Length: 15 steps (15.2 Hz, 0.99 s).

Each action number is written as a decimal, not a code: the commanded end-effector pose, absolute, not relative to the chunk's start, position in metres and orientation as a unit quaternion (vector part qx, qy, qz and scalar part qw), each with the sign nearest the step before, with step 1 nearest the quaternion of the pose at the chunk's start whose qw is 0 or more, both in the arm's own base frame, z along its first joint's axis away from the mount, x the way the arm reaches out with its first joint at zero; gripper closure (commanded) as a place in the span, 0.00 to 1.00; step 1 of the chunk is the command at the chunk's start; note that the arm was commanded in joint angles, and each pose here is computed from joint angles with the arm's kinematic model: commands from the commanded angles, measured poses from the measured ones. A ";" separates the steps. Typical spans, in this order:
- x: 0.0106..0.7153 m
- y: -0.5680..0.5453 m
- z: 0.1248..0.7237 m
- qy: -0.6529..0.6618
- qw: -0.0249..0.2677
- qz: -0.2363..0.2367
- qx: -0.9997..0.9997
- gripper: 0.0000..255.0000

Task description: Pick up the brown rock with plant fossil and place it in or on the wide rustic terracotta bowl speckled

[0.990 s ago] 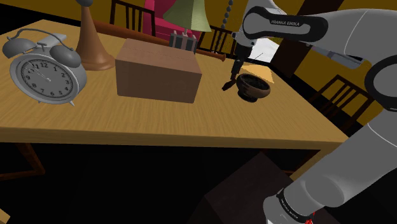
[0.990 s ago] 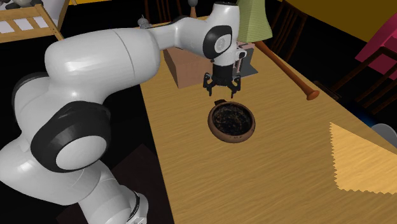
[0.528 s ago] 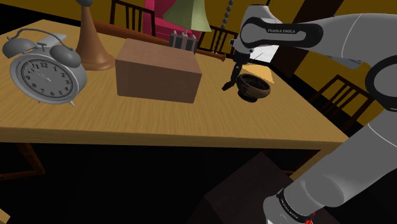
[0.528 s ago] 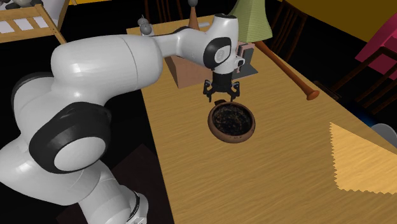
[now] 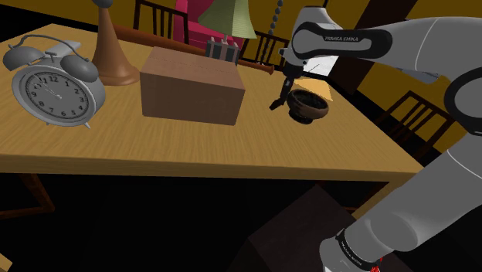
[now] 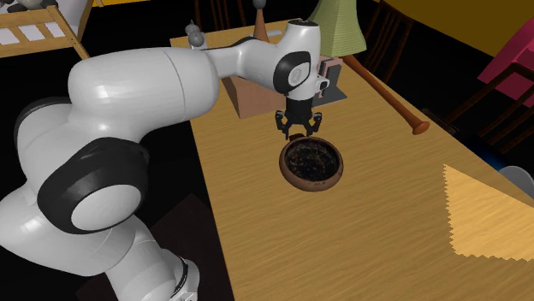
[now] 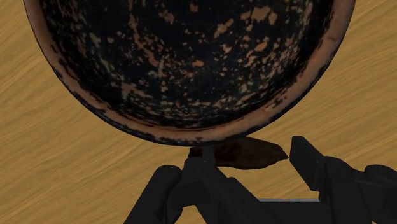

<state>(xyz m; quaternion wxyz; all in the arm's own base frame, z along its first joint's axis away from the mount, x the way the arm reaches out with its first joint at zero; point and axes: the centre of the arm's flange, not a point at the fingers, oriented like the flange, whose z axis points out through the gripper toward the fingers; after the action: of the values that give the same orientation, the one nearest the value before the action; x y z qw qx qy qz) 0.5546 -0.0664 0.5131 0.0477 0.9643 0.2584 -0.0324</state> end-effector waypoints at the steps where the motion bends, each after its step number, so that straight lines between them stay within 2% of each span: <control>1: 0.554 -0.067 0.510 0.258 0.046 -0.037 0.964 1.00; 9: 0.554 -0.067 0.510 0.258 0.046 -0.037 0.964 1.00; 15: 0.554 -0.067 0.542 0.258 0.046 -0.037 0.964 1.00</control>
<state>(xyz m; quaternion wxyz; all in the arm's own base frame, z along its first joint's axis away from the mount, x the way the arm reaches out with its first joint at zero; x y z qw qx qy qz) 0.5551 -0.0674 0.5377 0.0457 0.9644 0.2579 -0.0369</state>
